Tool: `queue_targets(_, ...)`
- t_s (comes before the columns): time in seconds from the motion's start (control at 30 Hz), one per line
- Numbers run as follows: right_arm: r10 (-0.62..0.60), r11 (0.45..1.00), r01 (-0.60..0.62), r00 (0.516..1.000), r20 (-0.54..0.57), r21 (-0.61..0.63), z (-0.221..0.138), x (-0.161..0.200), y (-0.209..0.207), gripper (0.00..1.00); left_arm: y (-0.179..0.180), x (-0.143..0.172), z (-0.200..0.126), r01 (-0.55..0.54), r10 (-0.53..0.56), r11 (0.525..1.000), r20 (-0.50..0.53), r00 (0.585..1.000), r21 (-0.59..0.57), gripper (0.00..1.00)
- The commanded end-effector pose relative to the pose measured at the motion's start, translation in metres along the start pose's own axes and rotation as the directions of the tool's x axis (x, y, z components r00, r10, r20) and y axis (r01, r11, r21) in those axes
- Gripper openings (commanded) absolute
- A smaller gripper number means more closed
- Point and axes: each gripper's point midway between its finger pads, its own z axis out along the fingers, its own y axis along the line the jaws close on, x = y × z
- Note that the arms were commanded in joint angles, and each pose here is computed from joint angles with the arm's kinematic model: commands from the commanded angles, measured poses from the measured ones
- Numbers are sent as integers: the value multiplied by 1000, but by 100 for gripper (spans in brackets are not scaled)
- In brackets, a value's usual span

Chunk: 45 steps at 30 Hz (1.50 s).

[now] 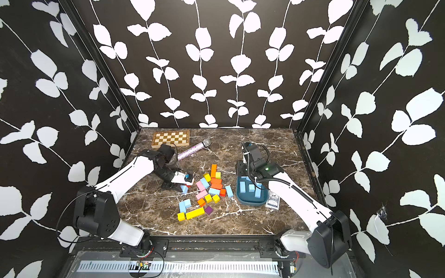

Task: Pick out the blue building blocks
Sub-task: Pick up the building block from the center of the board.

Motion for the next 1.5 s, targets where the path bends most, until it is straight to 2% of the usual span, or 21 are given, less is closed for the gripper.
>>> queue_targets(0.0,4,998,-2,999,45,-65,-6,-9,13,43,-1,-24,-17,32,-31,999,80,996,-4,19)
queue_targets(0.23,44,970,-38,999,17,-241,-4,-16,47,44,25,-53,-30,11,-3,998,136,991,-63,19)
queue_targets(0.27,58,958,-54,998,5,-282,-3,-16,55,44,29,-63,-32,6,5,998,170,985,-64,19)
queue_targets(0.47,135,851,-160,987,-86,-500,2,-21,99,44,56,-96,-37,15,4,997,251,968,-76,19)
queue_targets(0.6,165,783,-218,976,-142,-583,6,-24,118,44,68,-113,-39,16,8,997,290,957,-78,19)
queue_targets(0.97,261,645,-375,927,-270,-665,21,-24,143,51,88,-137,-42,5,28,995,338,941,-96,18)
queue_targets(1.27,249,639,-396,918,-310,-660,27,-12,147,52,95,-143,-42,20,16,995,356,934,-97,17)
queue_targets(1.47,248,613,-413,910,-332,-674,28,-12,151,48,99,-146,-43,26,15,994,368,930,-106,17)
